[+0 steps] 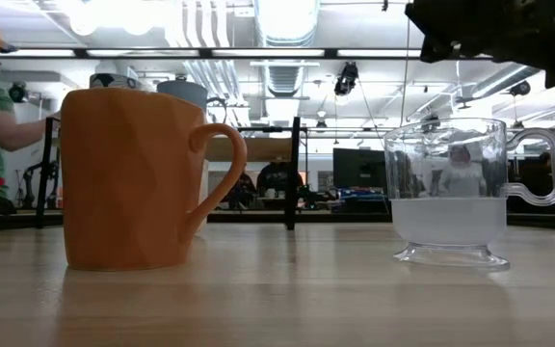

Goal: Stack small to large cups/mugs on shelf
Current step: Put the green mug on the shelf

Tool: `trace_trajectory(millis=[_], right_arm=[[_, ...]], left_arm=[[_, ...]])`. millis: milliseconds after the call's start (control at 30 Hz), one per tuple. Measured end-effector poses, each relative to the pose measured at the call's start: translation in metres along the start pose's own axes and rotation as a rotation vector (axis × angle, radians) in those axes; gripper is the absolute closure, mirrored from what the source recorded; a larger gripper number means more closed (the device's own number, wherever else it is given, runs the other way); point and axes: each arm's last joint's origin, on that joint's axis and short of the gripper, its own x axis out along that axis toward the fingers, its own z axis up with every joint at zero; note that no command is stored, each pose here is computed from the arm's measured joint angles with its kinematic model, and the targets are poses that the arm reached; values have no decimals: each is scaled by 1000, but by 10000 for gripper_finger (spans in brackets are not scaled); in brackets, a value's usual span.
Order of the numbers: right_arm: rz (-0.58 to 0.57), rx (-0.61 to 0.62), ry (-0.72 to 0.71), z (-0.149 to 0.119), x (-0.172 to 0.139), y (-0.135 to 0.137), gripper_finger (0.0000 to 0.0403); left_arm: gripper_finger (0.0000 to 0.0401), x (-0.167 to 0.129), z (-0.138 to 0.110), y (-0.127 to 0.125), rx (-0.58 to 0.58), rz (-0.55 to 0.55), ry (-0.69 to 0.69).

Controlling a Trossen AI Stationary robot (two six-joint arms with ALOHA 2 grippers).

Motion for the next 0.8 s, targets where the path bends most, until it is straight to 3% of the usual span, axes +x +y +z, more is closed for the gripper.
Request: trace_trajectory(millis=[400,800], right_arm=[[-3,-17,-10,7,5,-3,335],[-12,-88,-38,16,9,-6,335]], left_arm=[[338,31,-47,-49,-129,3,148],[338,37,-93,-80,-399,16,288]])
